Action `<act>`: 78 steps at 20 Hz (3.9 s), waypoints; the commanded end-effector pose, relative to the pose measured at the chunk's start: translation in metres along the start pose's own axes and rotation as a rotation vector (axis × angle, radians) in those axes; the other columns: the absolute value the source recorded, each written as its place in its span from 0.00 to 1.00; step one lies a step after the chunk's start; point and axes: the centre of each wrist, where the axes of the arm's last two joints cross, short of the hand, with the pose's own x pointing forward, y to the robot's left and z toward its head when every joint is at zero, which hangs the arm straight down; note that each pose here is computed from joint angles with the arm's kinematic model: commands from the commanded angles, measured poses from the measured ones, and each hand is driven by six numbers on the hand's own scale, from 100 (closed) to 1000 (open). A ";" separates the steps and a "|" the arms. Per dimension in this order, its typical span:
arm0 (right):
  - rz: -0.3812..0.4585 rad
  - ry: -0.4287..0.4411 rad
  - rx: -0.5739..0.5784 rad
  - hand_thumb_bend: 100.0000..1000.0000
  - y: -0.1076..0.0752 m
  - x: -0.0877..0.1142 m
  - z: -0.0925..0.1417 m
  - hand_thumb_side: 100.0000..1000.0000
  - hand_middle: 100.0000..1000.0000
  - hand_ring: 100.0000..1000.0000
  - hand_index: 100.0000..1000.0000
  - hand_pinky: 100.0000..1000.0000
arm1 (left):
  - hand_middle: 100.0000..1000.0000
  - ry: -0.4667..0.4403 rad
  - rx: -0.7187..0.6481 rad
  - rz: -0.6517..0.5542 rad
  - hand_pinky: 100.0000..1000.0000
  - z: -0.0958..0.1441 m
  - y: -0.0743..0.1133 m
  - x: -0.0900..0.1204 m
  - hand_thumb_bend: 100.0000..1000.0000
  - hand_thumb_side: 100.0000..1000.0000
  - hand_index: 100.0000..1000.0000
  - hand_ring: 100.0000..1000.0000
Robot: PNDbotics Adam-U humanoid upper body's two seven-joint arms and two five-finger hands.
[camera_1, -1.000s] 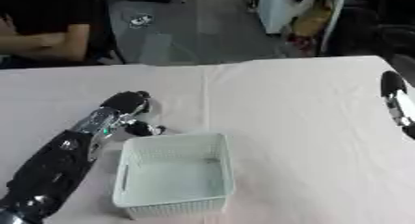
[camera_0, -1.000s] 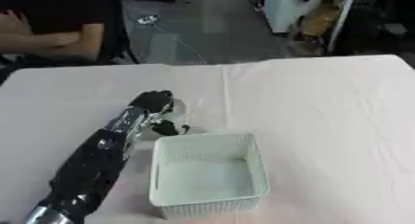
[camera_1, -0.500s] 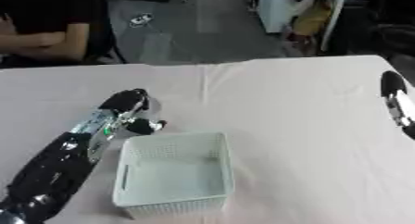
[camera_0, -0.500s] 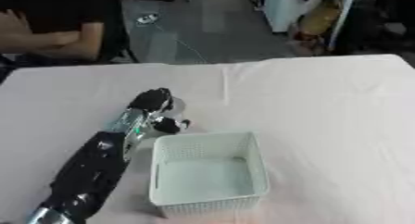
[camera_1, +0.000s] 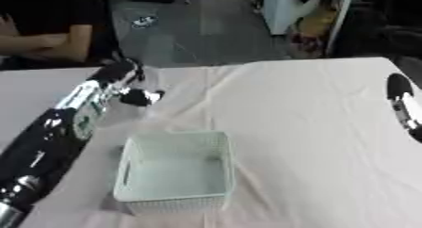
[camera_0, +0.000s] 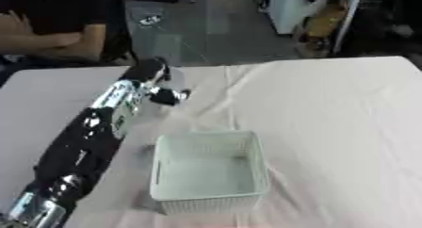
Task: Pick up objects on the table and place them in the box.
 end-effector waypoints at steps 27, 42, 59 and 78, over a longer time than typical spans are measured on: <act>0.042 -0.017 -0.001 0.00 -0.011 0.004 -0.002 0.60 0.89 0.91 0.93 0.88 | 0.31 -0.539 -0.291 -0.169 0.01 0.101 0.011 0.079 0.00 0.00 0.11 0.13; 0.039 -0.016 0.000 0.00 -0.011 0.004 -0.002 0.60 0.89 0.91 0.93 0.88 | 0.86 -0.541 -0.321 -0.097 0.82 0.110 -0.013 0.067 0.35 0.26 0.36 0.87; 0.041 -0.014 -0.001 0.00 -0.011 0.004 -0.001 0.60 0.89 0.91 0.93 0.88 | 0.91 -0.581 -0.192 -0.118 0.90 0.115 0.006 0.066 1.00 1.00 0.60 0.92; 0.043 0.008 -0.011 0.00 -0.011 0.002 0.003 0.60 0.89 0.91 0.93 0.88 | 0.82 -0.333 0.499 0.459 0.55 0.135 0.055 0.046 0.96 0.76 1.00 0.65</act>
